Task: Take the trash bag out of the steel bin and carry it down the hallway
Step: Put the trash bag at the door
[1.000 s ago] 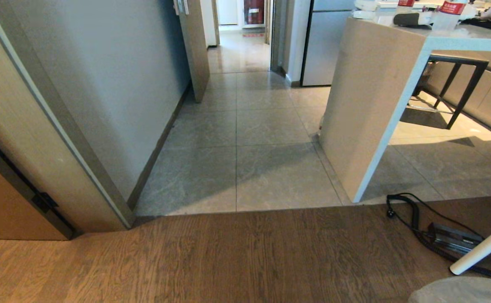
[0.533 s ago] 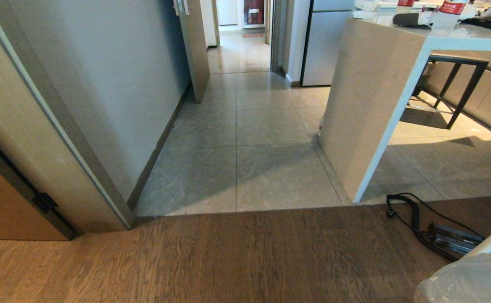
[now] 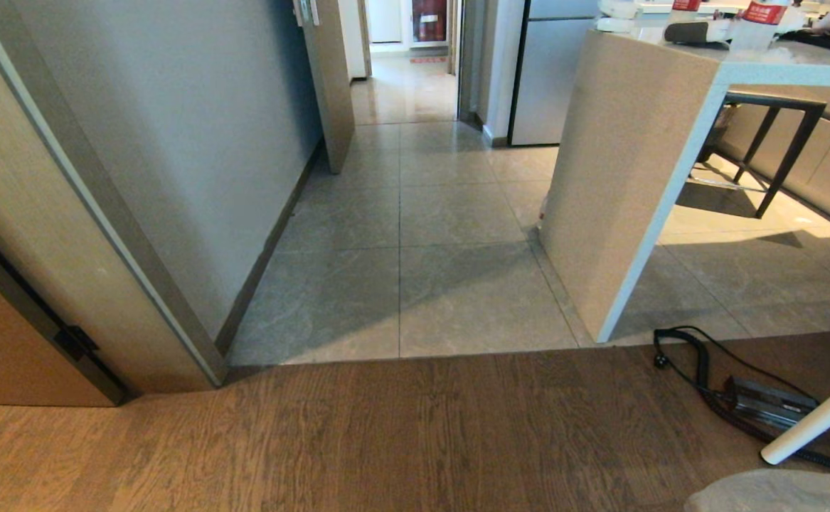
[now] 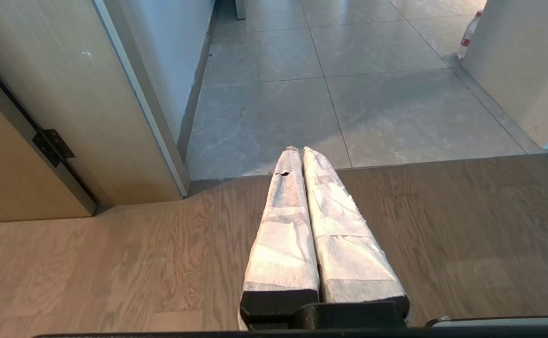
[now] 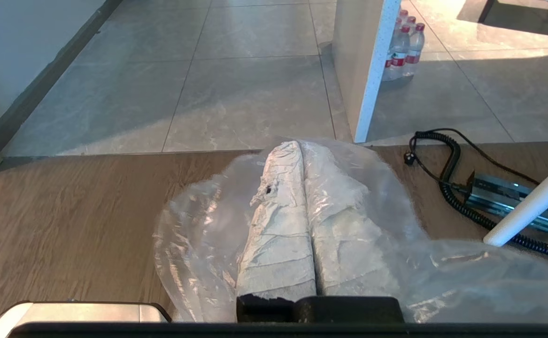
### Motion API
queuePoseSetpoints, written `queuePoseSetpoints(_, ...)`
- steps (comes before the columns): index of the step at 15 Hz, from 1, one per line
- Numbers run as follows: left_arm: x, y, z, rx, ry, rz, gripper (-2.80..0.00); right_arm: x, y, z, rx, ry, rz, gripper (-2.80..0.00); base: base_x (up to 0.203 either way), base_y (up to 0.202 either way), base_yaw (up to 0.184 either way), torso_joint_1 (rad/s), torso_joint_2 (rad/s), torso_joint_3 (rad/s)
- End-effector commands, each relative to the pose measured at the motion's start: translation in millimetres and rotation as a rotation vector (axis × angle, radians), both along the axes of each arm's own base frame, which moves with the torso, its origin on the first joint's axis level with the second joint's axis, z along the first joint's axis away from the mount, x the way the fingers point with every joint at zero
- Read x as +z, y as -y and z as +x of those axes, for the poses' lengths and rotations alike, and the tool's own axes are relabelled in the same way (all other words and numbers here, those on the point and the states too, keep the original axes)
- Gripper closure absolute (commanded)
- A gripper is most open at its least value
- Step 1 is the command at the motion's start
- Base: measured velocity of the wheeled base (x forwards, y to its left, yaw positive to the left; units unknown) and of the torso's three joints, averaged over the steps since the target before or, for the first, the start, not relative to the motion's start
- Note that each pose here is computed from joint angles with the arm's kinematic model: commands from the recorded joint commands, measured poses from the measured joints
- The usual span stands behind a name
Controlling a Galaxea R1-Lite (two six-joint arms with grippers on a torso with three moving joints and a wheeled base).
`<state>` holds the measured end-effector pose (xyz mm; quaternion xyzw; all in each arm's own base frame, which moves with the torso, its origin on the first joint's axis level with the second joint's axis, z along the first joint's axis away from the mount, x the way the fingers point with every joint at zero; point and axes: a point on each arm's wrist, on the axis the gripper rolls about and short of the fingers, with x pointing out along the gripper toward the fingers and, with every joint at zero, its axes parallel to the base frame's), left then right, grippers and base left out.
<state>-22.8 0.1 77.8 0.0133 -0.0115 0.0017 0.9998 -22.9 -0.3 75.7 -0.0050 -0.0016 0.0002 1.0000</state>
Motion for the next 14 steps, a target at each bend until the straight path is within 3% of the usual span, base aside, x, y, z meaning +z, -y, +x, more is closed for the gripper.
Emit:
queuePoseSetpoints(1,-3.1,0.0,0.9,0.000,-0.014,0.006,0.00,0.0,0.0,0.1,0.000,-0.001,0.001,0.00,0.000,0.000,0.000,0.000,0.00,0.000)
queuePoseSetpoints(6,-3.1,0.0,0.8,0.000,-0.012,0.007,0.00,-0.1,0.0,0.1,-0.001,-0.002,0.004,0.00,0.001,-0.036,-0.006,0.000,0.00,0.001)
queuePoseSetpoints(14,-3.1,0.0,0.8,-0.002,-0.012,0.003,0.00,0.1,0.0,0.1,0.000,0.000,-0.001,0.00,0.000,-0.186,-0.001,0.002,0.00,0.003)
